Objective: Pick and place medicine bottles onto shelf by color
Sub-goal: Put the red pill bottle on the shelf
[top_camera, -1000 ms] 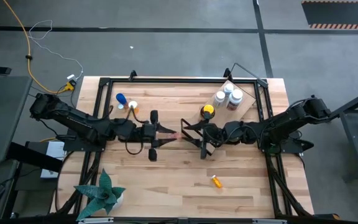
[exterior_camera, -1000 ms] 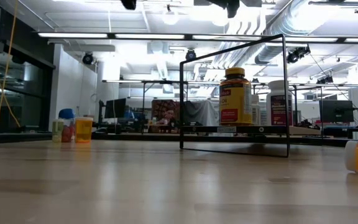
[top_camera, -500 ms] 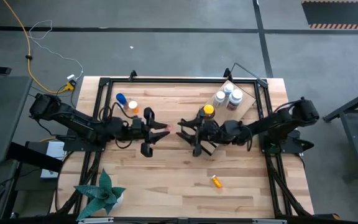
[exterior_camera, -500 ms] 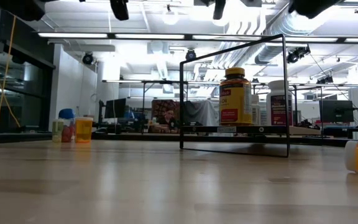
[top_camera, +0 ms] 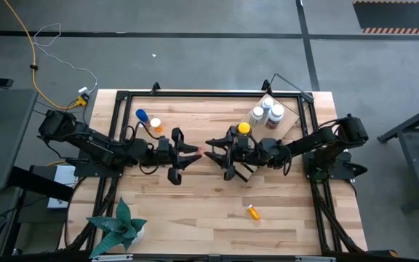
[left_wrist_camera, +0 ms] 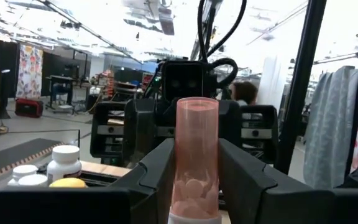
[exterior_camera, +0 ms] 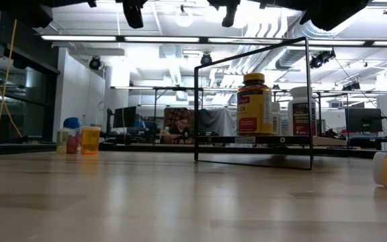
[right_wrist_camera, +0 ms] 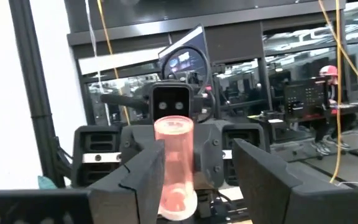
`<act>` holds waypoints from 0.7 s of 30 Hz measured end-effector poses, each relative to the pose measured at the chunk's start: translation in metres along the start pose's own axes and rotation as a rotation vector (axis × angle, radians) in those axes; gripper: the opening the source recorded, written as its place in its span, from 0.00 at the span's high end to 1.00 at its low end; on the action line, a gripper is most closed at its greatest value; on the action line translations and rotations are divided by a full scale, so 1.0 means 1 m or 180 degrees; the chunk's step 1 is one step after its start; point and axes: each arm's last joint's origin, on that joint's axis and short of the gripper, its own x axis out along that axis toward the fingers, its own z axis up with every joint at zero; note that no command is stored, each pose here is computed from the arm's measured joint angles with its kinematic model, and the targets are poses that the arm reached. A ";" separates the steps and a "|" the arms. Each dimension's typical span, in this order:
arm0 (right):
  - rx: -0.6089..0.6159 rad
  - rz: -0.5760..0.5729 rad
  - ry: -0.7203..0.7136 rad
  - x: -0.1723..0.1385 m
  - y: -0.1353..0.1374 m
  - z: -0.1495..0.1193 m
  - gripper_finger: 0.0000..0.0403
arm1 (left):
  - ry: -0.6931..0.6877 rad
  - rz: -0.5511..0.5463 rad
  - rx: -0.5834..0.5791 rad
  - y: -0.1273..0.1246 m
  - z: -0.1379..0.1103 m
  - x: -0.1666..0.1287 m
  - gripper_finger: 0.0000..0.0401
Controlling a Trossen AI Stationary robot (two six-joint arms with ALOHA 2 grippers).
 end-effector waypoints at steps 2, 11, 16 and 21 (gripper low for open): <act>-0.0001 0.0037 0.0004 0.000 0.000 0.000 0.56 | -0.0030 0.0018 -0.0062 0.002 0.000 0.001 0.75; -0.0002 -0.0047 0.0011 0.000 -0.002 0.000 0.56 | 0.0018 0.0012 -0.0151 0.001 -0.009 0.012 0.75; -0.0002 -0.0042 0.0013 0.000 -0.002 0.000 0.56 | 0.0046 -0.0097 -0.0140 -0.002 -0.012 0.022 0.75; -0.0019 -0.0029 0.0044 0.000 -0.002 -0.001 0.56 | 0.0108 -0.0096 -0.0125 -0.003 -0.018 0.024 0.75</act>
